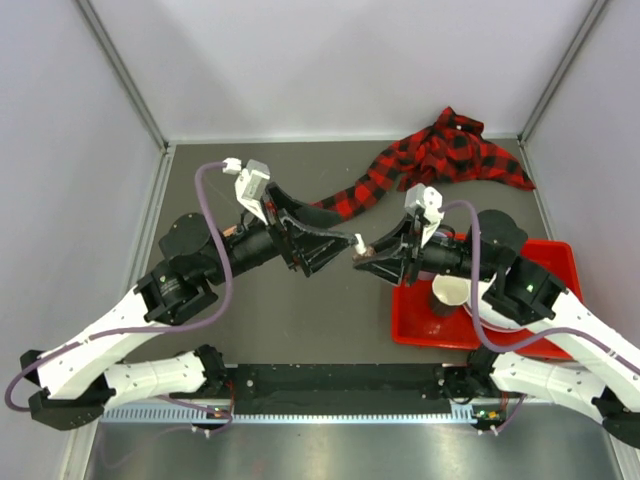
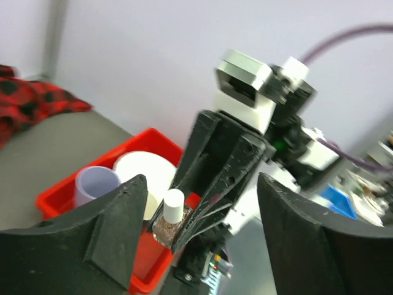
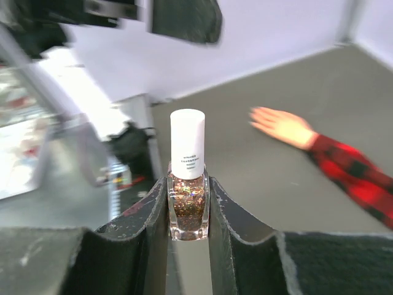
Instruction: Paint the nails
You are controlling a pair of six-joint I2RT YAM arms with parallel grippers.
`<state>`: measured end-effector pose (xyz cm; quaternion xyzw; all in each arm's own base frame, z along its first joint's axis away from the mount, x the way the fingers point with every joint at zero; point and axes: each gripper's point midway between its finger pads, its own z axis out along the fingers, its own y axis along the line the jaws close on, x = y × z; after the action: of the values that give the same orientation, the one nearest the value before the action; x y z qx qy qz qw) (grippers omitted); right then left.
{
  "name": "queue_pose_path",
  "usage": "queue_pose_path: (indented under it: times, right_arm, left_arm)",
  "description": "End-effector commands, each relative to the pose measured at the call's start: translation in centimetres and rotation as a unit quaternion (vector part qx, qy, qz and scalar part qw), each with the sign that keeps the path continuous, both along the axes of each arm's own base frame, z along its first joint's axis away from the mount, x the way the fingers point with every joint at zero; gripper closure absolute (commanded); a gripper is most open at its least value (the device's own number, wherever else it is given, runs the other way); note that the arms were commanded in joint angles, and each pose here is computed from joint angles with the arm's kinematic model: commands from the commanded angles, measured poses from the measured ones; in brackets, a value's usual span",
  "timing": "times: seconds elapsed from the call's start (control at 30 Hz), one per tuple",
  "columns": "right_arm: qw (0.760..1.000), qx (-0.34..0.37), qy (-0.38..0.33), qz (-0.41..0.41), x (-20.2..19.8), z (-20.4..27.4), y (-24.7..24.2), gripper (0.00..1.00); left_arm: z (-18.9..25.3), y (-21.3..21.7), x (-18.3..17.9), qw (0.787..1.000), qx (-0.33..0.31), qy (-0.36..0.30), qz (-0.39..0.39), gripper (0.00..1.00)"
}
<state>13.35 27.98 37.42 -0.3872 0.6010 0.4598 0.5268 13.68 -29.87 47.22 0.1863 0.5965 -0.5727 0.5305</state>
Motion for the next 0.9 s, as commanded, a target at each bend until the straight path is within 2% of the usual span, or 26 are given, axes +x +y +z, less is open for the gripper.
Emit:
queue_pose_path:
  times: [0.0,0.1,0.27,0.33,0.47,0.5,0.57,0.6,0.63,0.73,0.83,0.87]
  right_arm:
    - [0.989,0.075,-0.002,0.131,-5.2,5.3,0.0,1.00]
    - [0.984,0.089,0.003,0.156,-5.9,6.1,0.0,1.00]
    - [0.980,0.104,0.006,0.171,-6.3,6.9,0.0,1.00]
    - [0.980,0.107,0.006,0.168,-6.3,7.2,-0.1,1.00]
    - [0.981,0.108,0.005,0.159,-5.9,7.2,-0.1,1.00]
    - [0.982,0.109,0.004,0.156,-5.7,7.3,-0.1,1.00]
    - [0.985,0.102,0.004,0.142,-5.0,6.9,0.1,1.00]
    - [0.986,0.097,0.003,0.132,-4.7,6.9,0.1,1.00]
    - [0.990,0.091,0.005,0.108,-3.7,6.7,0.3,1.00]
    - [0.997,0.071,-0.003,0.034,-1.1,5.6,-0.1,1.00]
    - [0.997,0.044,-0.011,-0.060,2.0,4.3,-0.9,1.00]
    - [0.995,0.032,-0.027,-0.086,2.8,3.9,-1.1,1.00]
  left_arm:
    - [0.3,-1.3,-3.9,0.992,-0.006,-0.049,-0.120,0.27]
    - [0.4,-1.9,-5.4,0.984,-0.011,-0.054,-0.169,0.27]
    - [0.0,-2.6,-5.5,0.982,-0.006,-0.046,-0.185,0.30]
    - [0.0,-2.5,-5.8,0.980,-0.012,-0.046,-0.193,0.34]
    - [-0.1,-2.5,-6.0,0.979,-0.016,-0.045,-0.198,0.50]
    - [-0.1,-2.5,-5.9,0.980,-0.014,-0.043,-0.195,0.63]
    - [-0.5,-2.8,-5.0,0.984,-0.005,-0.037,-0.175,0.77]
    - [-0.6,-2.8,-4.5,0.986,0.003,-0.030,-0.162,0.86]
    - [-0.7,-3.0,-3.3,0.991,0.007,-0.021,-0.132,1.00]
    - [-1.2,-2.9,-1.1,0.997,0.026,-0.006,-0.074,1.00]
    - [-2.0,-2.3,2.4,0.999,0.035,0.035,0.022,1.00]
    - [-2.4,-1.7,4.3,0.995,0.036,0.050,0.075,1.00]
